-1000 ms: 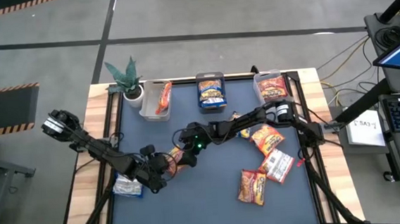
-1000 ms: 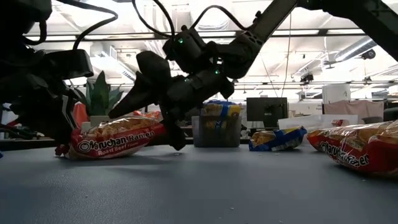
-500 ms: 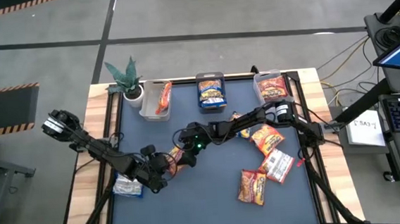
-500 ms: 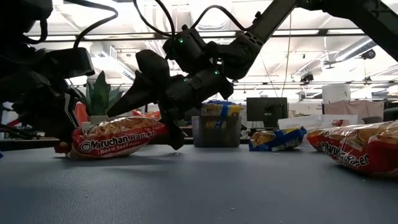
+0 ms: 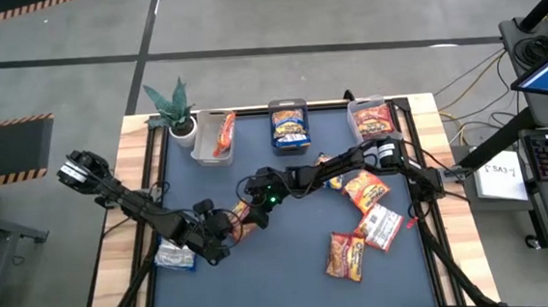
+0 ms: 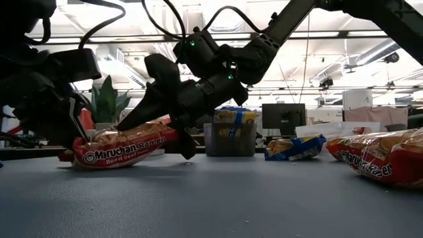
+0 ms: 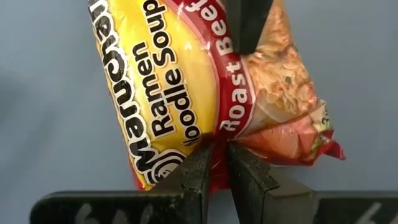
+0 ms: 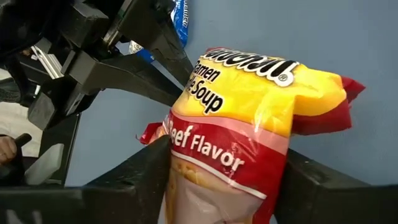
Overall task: Sort Maruchan noodles
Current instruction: Put the red noodle pack into the transparent bin
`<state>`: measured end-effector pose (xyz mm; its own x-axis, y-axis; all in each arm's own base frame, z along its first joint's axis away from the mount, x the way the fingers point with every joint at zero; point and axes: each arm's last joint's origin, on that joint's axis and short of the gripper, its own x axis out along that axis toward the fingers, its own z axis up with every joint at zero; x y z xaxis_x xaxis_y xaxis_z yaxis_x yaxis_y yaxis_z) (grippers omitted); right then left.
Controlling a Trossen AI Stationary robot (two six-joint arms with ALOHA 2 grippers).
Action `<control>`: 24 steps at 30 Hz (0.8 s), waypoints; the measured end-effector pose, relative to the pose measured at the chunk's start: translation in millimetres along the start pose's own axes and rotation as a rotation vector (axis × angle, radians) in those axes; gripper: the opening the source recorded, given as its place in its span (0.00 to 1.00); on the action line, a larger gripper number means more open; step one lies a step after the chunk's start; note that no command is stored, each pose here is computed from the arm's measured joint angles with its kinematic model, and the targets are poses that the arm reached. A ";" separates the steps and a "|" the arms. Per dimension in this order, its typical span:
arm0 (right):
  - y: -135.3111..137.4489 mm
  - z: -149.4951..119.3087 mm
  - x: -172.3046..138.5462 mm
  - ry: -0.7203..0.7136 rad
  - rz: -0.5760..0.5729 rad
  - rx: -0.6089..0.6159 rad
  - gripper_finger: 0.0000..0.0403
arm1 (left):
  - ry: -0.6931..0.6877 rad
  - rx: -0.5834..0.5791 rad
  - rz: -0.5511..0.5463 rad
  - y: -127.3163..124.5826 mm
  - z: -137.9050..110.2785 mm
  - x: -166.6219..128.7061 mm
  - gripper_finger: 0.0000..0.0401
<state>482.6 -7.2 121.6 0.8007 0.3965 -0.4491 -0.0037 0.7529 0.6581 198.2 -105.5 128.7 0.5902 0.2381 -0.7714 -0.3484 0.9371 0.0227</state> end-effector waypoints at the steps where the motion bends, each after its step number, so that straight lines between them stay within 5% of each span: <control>1: 0.0 0.0 0.0 0.000 0.000 -0.004 0.50 | -0.003 -0.002 -0.003 -0.3 0.3 0.0 0.09; 12: 0.0 -0.1 0.0 0.001 0.001 -0.014 0.48 | -0.008 -0.031 -0.009 -1.0 1.0 -0.2 0.11; 24: -1.0 1.1 -1.3 0.005 0.006 -0.023 0.48 | -0.006 0.072 -0.014 -12.2 21.7 -11.3 0.33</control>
<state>482.2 -9.1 122.2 0.7973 0.4041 -0.4483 -0.0226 0.7623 0.6468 211.6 -114.1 150.8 0.5991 0.2258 -0.7681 -0.2865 0.9563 0.0577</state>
